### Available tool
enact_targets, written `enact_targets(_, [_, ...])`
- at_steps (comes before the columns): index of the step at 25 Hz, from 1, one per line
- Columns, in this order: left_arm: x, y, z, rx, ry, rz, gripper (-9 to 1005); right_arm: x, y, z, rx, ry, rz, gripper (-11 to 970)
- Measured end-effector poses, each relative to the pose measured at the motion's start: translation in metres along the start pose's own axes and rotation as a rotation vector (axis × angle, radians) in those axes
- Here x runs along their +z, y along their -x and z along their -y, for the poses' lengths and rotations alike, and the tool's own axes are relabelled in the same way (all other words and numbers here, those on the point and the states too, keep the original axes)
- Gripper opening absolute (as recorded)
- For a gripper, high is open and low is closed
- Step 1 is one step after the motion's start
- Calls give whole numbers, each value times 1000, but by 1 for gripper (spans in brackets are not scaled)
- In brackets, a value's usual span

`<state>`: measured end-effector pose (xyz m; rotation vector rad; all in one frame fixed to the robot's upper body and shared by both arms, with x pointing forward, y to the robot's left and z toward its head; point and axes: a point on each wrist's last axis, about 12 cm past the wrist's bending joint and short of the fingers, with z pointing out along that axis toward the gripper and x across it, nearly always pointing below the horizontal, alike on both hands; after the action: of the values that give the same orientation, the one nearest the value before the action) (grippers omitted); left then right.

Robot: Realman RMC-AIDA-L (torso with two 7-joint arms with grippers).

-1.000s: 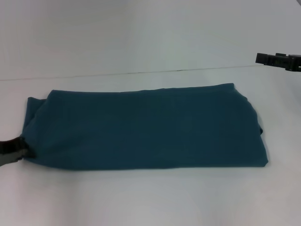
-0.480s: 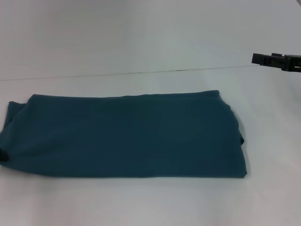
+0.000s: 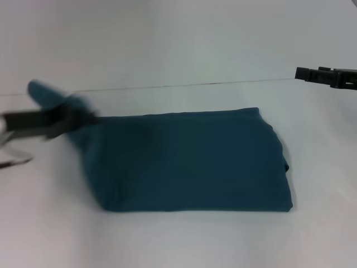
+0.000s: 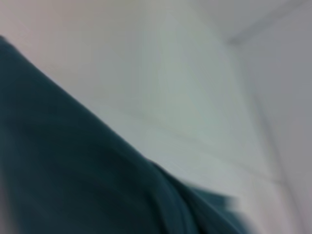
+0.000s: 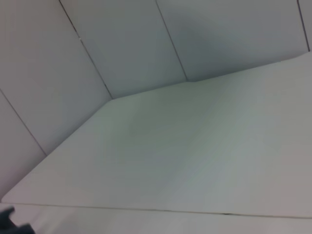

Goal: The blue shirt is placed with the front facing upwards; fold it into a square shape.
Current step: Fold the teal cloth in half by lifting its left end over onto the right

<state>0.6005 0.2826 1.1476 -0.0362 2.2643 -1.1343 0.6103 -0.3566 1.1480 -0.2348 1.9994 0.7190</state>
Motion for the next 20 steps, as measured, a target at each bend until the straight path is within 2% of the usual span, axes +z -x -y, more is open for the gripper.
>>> enact_targets(1, [9, 2, 11, 24, -42, -6, 34, 0, 0, 0, -4, 1, 0, 899])
enact_targets(2, [26, 6, 30, 63, -108, -18, 34, 1, -1, -1, -8, 3, 0, 899])
enact_targets(3, [35, 7, 40, 82, -137, -27, 34, 1, -1, -1, -12, 5, -1, 899])
enact_targets(5, [67, 8, 72, 140, -223, -61, 34, 2, -2, -2, -17, 9, -1, 900])
enact_targets(8, [106, 1, 103, 186, -302, -124, 33, 3, -3, -3, -25, 15, 0, 900])
enact_targets(11, [135, -11, 123, 206, -349, -168, 33, 4, -4, -4, -36, 19, -1, 900])
enact_targets(15, [163, -30, 136, 208, -371, -195, 33, 3, -6, -4, -45, 18, -7, 899])
enact_targets(17, [172, -40, 132, 183, -359, -192, 33, 3, -7, -4, -51, 18, -10, 899])
enact_targets(20, [175, -50, 123, 151, -365, -164, 50, 2, -8, -4, -59, 16, -13, 900])
